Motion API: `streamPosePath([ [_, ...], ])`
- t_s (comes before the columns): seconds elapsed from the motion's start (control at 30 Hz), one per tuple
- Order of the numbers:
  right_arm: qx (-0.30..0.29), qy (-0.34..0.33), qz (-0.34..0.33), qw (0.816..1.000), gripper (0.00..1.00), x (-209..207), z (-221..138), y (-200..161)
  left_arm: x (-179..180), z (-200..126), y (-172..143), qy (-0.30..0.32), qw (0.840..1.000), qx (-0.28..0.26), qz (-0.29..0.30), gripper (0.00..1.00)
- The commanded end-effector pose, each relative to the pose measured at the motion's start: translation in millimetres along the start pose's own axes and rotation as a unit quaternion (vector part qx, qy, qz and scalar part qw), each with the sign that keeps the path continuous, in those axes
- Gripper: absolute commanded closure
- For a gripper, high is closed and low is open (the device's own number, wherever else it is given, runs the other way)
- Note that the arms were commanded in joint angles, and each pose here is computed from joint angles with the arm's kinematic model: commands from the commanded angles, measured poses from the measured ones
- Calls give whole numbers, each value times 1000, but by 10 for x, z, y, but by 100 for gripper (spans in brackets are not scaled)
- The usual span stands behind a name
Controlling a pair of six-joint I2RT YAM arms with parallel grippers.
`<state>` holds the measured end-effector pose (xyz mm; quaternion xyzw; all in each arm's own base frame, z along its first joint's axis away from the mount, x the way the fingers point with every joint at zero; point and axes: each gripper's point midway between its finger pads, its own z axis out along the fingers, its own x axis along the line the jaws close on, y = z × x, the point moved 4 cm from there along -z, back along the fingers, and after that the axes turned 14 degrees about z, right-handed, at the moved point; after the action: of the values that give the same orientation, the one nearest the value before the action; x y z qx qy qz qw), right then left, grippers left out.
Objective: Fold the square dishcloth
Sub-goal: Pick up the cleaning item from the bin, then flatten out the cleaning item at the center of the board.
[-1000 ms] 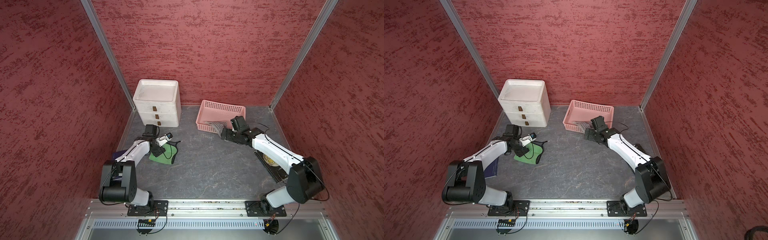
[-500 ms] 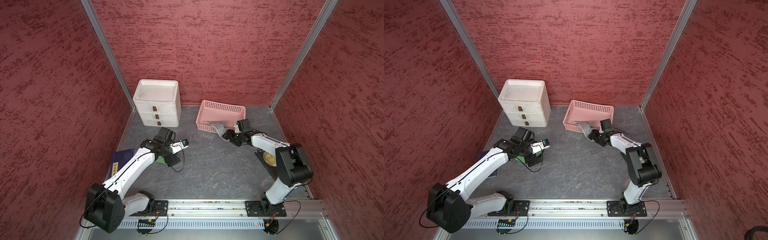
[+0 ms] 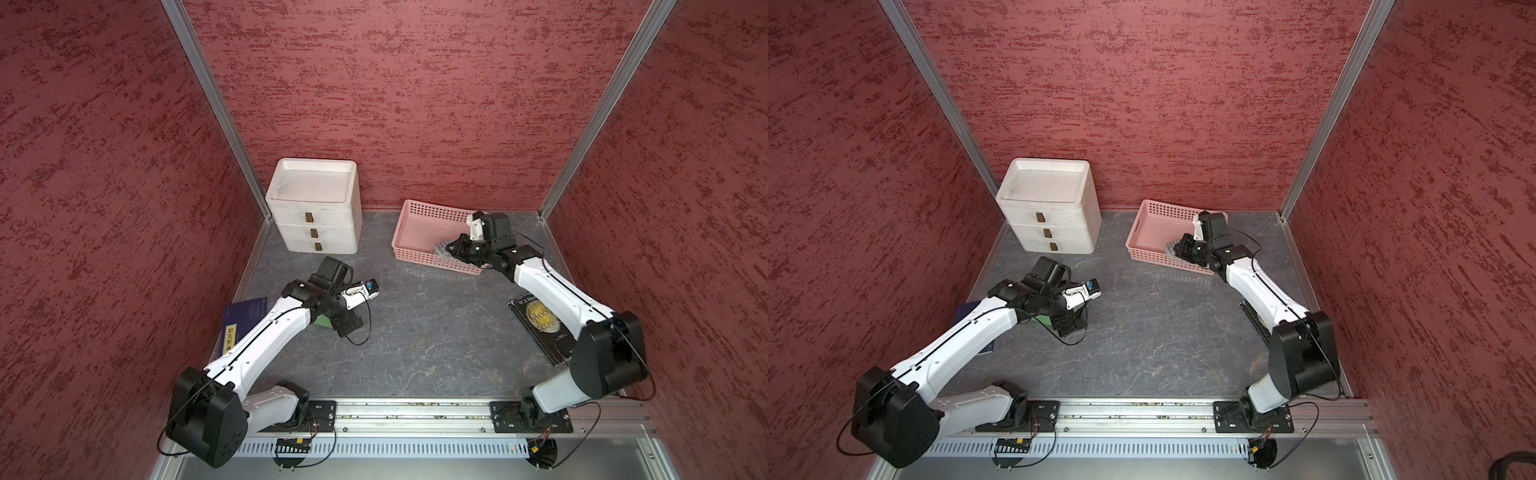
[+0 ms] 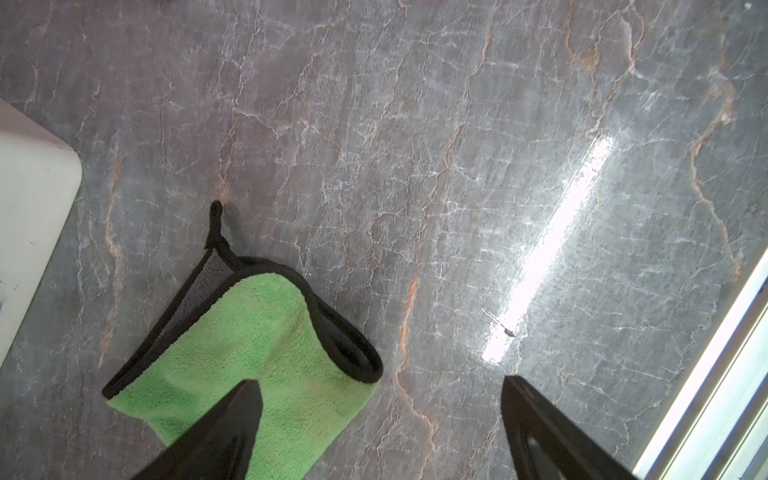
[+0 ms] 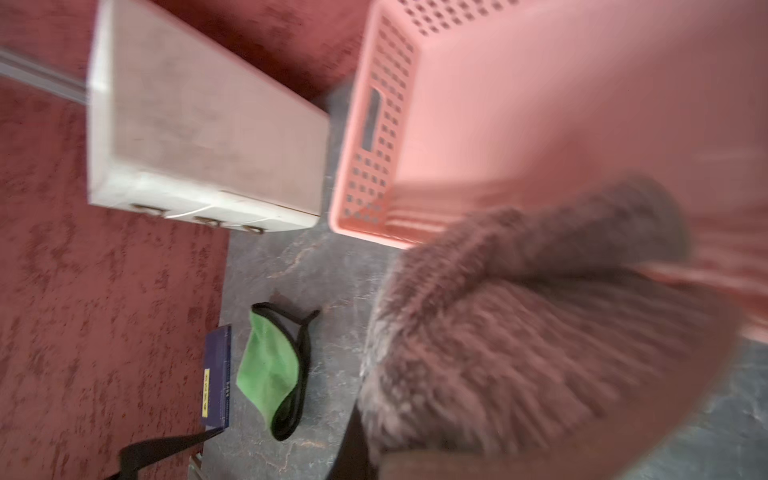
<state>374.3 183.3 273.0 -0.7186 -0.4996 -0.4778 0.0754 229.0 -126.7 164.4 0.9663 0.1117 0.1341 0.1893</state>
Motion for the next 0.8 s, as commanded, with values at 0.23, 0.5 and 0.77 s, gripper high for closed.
streamPosePath([
  [0.23, 63, 1, -119, 991, 100, 676, -578, -726, 109, -433, 363, 30, 991, -131, -22, 1],
  [0.5, 193, 0, -186, 963, 100, 614, -439, -1276, -25, -514, 427, 14, 983, -182, -3, 2],
  [0.77, 213, 11, -193, 958, 100, 639, -363, -1406, -1, -213, 559, -1, 976, -218, -11, 7],
])
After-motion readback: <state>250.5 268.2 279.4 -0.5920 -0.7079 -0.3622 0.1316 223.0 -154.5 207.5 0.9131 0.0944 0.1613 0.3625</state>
